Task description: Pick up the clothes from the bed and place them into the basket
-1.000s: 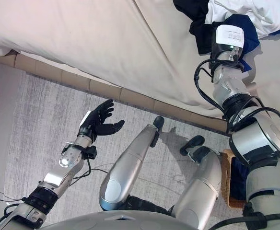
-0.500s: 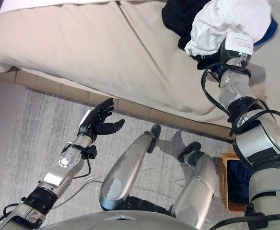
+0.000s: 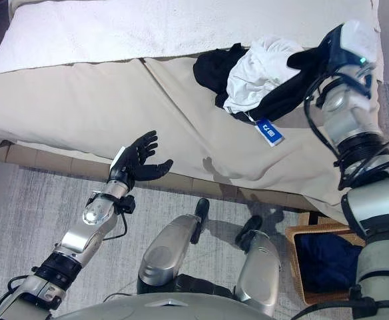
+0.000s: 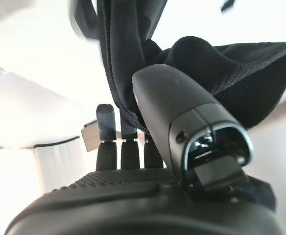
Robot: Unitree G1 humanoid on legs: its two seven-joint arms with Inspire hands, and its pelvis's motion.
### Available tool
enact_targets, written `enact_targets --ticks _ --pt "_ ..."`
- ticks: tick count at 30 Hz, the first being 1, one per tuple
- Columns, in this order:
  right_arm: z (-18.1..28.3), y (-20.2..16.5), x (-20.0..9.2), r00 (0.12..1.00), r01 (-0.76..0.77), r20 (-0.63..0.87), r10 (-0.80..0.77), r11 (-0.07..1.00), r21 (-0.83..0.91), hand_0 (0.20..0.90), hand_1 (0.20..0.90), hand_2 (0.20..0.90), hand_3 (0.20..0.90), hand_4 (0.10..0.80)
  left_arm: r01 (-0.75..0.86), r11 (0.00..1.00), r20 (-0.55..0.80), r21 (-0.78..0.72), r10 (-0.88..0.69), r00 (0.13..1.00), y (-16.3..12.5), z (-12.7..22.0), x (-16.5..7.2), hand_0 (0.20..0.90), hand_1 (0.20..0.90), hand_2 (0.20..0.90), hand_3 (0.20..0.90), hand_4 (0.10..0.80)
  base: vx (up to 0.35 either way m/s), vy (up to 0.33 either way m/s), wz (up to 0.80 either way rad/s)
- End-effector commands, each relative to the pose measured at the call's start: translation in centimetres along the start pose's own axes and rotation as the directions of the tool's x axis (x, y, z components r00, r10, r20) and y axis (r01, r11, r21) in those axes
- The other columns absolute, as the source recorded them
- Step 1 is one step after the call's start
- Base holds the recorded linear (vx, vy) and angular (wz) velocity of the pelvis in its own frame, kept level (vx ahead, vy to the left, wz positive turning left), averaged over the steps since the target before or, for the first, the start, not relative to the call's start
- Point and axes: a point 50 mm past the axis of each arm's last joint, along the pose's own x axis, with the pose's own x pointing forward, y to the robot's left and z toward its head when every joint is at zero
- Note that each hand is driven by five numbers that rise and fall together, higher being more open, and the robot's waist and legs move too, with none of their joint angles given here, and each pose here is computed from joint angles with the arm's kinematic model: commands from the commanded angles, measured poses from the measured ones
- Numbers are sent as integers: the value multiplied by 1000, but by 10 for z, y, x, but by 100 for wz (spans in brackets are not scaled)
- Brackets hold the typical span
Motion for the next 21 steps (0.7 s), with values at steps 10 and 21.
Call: enact_targets --ticks 10,21 --pt "20 -88 12 933 321 162 -321 947 30 300 300 300 200 100 27 999 35 22 -28 999 -4 -2 -8 900 900 900 900 800 55 -5 -9" --pt "23 -175 13 830 551 157 -535 830 -84 300 300 300 200 100 30 998 -3 55 -30 1000 0 -14 -8 900 900 900 900 800 11 -25 -10"
